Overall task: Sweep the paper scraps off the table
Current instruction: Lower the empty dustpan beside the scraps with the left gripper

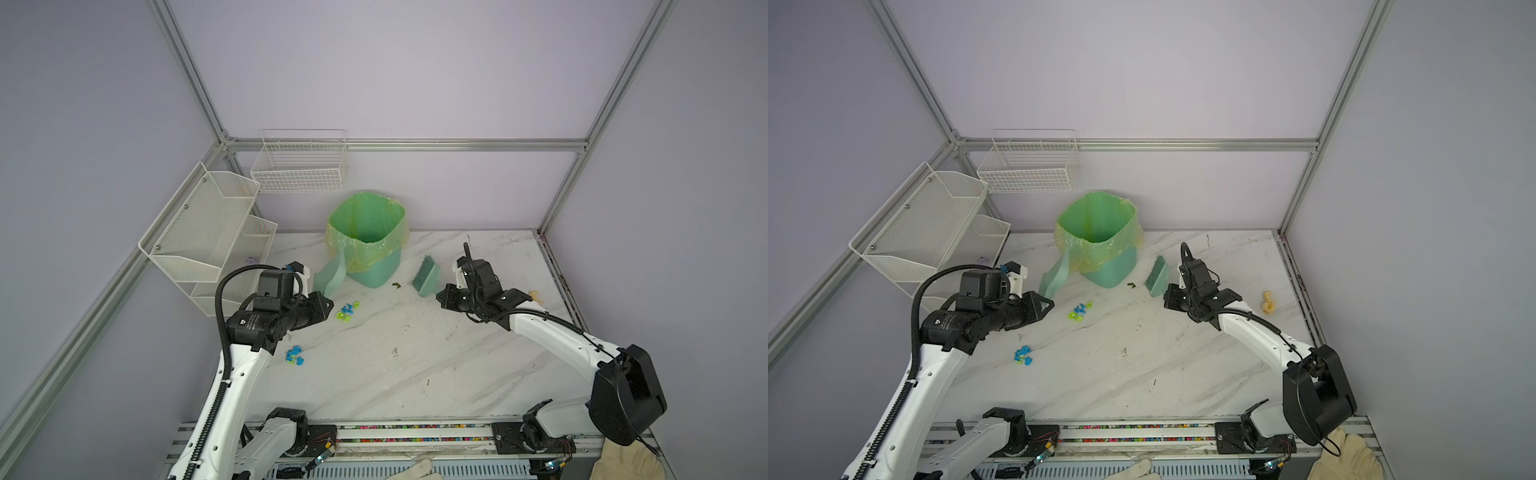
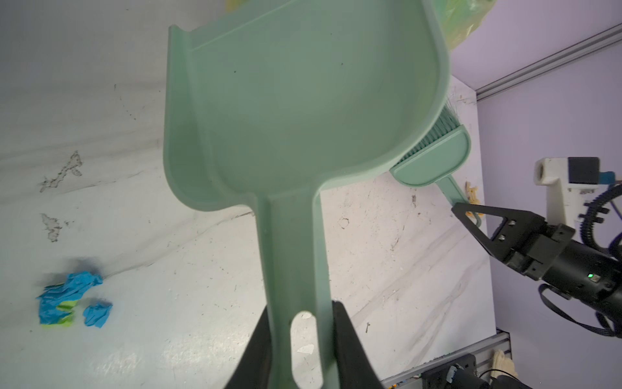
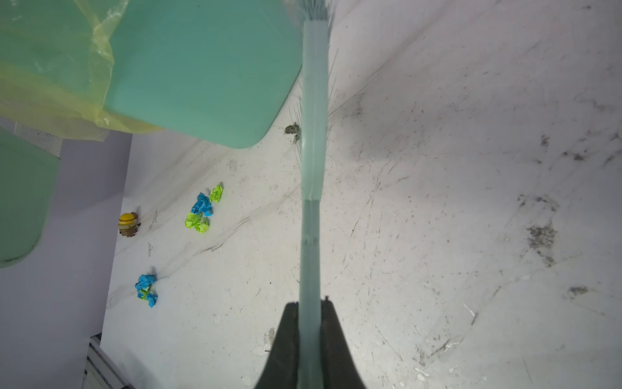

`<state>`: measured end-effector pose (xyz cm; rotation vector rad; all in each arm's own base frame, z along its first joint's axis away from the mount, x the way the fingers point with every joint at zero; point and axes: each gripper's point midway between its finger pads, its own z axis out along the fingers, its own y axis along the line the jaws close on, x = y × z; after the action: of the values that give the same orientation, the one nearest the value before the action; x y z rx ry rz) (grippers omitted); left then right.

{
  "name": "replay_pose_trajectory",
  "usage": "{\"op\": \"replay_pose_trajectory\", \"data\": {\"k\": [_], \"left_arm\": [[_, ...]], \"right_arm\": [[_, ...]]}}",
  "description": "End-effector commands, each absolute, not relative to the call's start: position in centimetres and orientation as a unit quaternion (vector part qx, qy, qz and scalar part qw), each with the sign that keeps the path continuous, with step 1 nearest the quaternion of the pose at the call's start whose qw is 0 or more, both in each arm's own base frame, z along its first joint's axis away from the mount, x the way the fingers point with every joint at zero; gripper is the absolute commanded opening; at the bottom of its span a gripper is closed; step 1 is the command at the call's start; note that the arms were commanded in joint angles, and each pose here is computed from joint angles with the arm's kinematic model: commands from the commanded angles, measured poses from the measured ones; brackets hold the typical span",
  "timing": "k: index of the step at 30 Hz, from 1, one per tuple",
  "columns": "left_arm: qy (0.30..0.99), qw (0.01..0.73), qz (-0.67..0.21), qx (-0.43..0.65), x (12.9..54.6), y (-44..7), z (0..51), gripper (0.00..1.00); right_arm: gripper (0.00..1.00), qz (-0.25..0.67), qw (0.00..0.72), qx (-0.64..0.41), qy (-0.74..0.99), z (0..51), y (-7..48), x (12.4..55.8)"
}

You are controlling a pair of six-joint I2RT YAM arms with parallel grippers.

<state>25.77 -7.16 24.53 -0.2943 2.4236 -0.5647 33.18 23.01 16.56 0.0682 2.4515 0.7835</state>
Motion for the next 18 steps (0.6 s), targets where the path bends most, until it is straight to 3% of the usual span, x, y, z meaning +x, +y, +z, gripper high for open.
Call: {"op": "replay_pose_trajectory", "data": {"k": [1, 18], "left_arm": [[0.926, 0.314, -0.178, -0.112, 25.4, -6.0, 22.9, 0.0], [0.942, 0.283, -0.106, -0.148, 25.3, -3.6, 19.0, 0.0]], "right_arm": [[0.0, 0.309, 0.271, 0.03, 0.911, 16.7, 23.2, 32.7], [0.0, 0.375, 0.254, 0.044, 0.89, 18.7, 26.6, 30.4]]}}
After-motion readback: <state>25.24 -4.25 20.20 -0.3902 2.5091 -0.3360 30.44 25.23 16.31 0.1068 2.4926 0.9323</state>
